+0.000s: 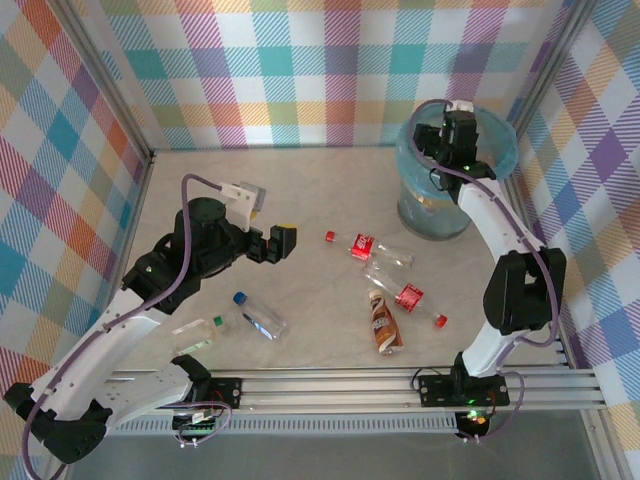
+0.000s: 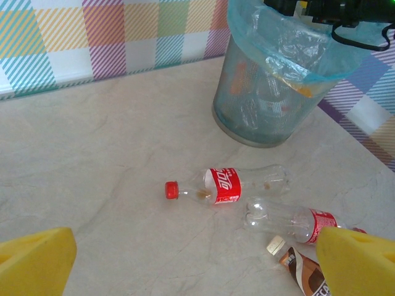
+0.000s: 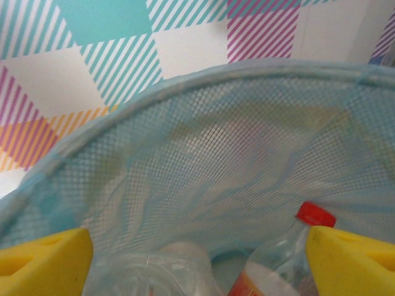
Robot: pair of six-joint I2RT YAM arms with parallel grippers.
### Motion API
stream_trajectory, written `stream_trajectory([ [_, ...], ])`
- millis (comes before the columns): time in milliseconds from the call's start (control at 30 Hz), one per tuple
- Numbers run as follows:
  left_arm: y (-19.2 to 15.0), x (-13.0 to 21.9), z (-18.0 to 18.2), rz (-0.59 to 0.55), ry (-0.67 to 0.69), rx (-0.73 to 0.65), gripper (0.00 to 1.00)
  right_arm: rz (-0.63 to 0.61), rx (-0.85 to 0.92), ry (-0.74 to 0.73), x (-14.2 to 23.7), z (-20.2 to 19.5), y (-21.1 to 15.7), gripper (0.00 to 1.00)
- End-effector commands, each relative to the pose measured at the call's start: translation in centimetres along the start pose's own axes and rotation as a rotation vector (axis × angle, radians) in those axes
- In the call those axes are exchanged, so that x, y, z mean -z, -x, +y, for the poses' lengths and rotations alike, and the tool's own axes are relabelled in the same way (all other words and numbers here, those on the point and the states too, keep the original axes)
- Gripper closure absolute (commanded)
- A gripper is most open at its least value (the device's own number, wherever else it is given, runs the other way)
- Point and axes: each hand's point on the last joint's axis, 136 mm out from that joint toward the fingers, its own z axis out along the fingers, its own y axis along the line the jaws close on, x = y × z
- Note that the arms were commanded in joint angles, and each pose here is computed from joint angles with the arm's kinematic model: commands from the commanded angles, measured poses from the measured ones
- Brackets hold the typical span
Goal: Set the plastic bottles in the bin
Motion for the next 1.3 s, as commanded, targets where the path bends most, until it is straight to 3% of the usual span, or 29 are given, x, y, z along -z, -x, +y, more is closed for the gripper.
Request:
stream_trajectory([
  [0,0.4,-0.3,-0.1,-0.022,-0.005,0.007,0.01,-0.016,-0.094,0.094,3.2,1.6,2.0,0.13],
  [300,0.1,-0.9,0.1,-0.012,0.0,0.014,0.01,0.017,-0.073,0.128,3.5,2.5,1.4,0.28],
  [467,-1.1,-0.6,2.5,0.049,0.137,0.069,0.01,0.032,-0.079,0.193,4.8,4.4,1.9,0.3],
  [633,-3.2,1.1,5.0,0.126,0.287,0.195,0.01,-0.022,-0.013,0.236,8.9,6.6,4.1,0.26],
  [800,-7.8,3.1,6.2,0.294,0.404,0.397,0.03,-0.084,0.056,0.293,14.1,9.0,5.0,0.26],
  [1000,-15.6,4.2,4.3,0.513,0.378,0.69,0.05,-0.112,0.098,0.396,18.9,11.7,3.3,0.25],
  [1133,-20.4,4.5,4.0,0.533,0.377,0.895,0.05,-0.065,0.115,0.468,20.0,13.1,0.6,0.25],
  [1267,-23.7,4.4,4.1,0.541,0.392,1.014,0.06,-0.011,0.115,0.496,20.0,13.1,-2.2,0.24],
])
